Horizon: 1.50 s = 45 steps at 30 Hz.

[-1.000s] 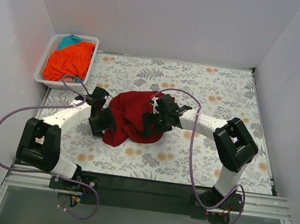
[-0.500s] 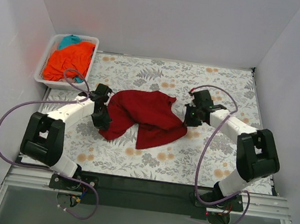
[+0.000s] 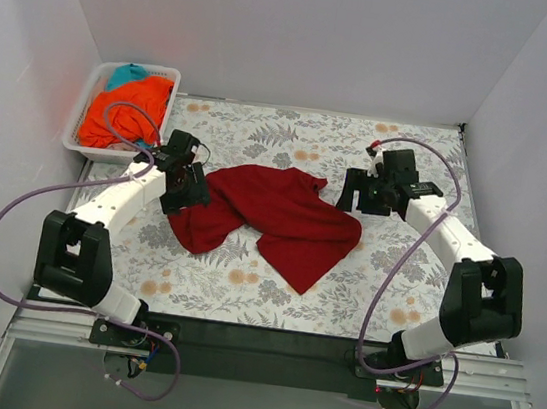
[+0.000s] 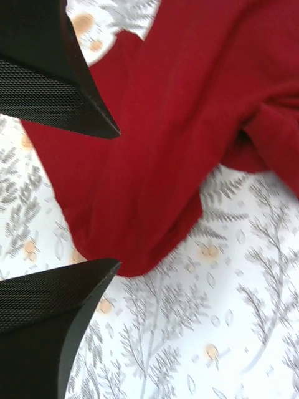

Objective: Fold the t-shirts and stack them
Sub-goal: Flatten the tshirt out

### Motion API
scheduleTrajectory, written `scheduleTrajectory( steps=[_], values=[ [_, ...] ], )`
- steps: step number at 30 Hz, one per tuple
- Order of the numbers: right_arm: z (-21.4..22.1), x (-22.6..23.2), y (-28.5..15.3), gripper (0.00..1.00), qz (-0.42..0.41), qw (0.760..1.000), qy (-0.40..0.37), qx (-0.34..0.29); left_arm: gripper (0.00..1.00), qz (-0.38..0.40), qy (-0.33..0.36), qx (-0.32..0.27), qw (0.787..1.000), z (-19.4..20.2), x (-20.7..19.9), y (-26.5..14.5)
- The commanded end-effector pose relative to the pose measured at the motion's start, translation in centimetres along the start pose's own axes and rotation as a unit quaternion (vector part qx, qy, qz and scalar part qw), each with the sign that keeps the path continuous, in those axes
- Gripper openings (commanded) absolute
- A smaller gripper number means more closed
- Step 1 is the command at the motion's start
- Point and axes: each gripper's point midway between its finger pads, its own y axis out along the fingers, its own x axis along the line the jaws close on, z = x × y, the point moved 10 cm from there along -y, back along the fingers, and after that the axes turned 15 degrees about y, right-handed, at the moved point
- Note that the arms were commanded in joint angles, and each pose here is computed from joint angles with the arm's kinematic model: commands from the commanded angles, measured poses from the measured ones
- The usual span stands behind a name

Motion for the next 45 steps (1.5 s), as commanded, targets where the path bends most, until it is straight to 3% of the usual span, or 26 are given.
scheduleTrajectory(
  steps=[1, 7, 12, 16, 21, 25, 28, 31, 33, 34, 35, 36, 37, 42, 45],
  values=[
    [2.1, 1.3, -2.9, 0.83, -0.069, 0.997, 0.001, 0.029, 0.63, 0.033, 0.013, -0.032, 0.999, -0.3, 0.0, -2.6],
    [8.2, 4.6, -3.5, 0.70, -0.116, 0.989, -0.054, 0.075, 0.64, 0.062, 0.032, 0.000, 0.998, 2.2, 0.5, -2.6],
    [12.0, 7.0, -0.9, 0.65, -0.100, 0.978, -0.123, 0.135, 0.60, 0.064, 0.041, 0.029, 0.997, 3.8, 0.9, -2.0],
    [14.1, 7.7, 0.7, 0.66, -0.078, 0.970, -0.159, 0.165, 0.55, 0.080, 0.048, 0.042, 0.995, 4.3, 0.8, -2.2],
    [16.7, 8.2, 2.3, 0.78, -0.057, 0.958, -0.193, 0.203, 0.55, 0.091, 0.052, 0.056, 0.993, 4.9, 0.6, -1.8],
    [17.7, 7.5, 3.3, 0.77, -0.024, 0.955, -0.203, 0.215, 0.55, 0.086, 0.055, 0.062, 0.993, 5.2, 0.3, -0.8],
    [17.9, 6.7, 3.8, 0.66, 0.009, 0.955, -0.206, 0.213, 0.51, 0.071, 0.056, 0.073, 0.993, 4.9, 0.0, 0.7],
    [17.7, 5.8, 3.5, 0.48, 0.040, 0.955, -0.206, 0.208, 0.44, 0.048, 0.064, 0.095, 0.992, 4.6, -0.3, 2.4],
    [17.4, 5.5, 3.1, 0.31, 0.044, 0.957, -0.199, 0.206, 0.35, 0.030, 0.068, 0.099, 0.992, 4.1, -0.3, 3.4],
    [16.7, 5.0, 3.0, 0.24, 0.059, 0.961, -0.190, 0.192, 0.20, 0.005, 0.074, 0.093, 0.993, 3.9, -0.1, 3.8],
    [16.0, 4.9, 2.2, 0.07, 0.060, 0.964, -0.185, 0.181, 0.14, -0.008, 0.076, 0.087, 0.993, 3.2, -0.1, 3.9],
    [15.5, 4.7, 1.9, 0.01, 0.063, 0.967, -0.179, 0.172, 0.07, -0.026, 0.077, 0.088, 0.993, 3.0, 0.1, 4.2],
    [14.2, 4.3, 1.1, 0.01, 0.068, 0.973, -0.163, 0.147, 0.00, -0.046, 0.076, 0.079, 0.993, 2.5, 0.3, 4.2],
    [10.8, 2.0, -1.7, 0.01, 0.085, 0.985, -0.119, 0.093, 0.00, -0.053, -0.006, 0.022, 0.998, -1.2, 2.7, 2.2],
    [8.6, 0.5, -3.3, 0.01, 0.102, 0.989, -0.098, 0.049, 0.00, -0.053, -0.017, -0.005, 0.998, -2.8, 4.1, 1.0]
  ],
)
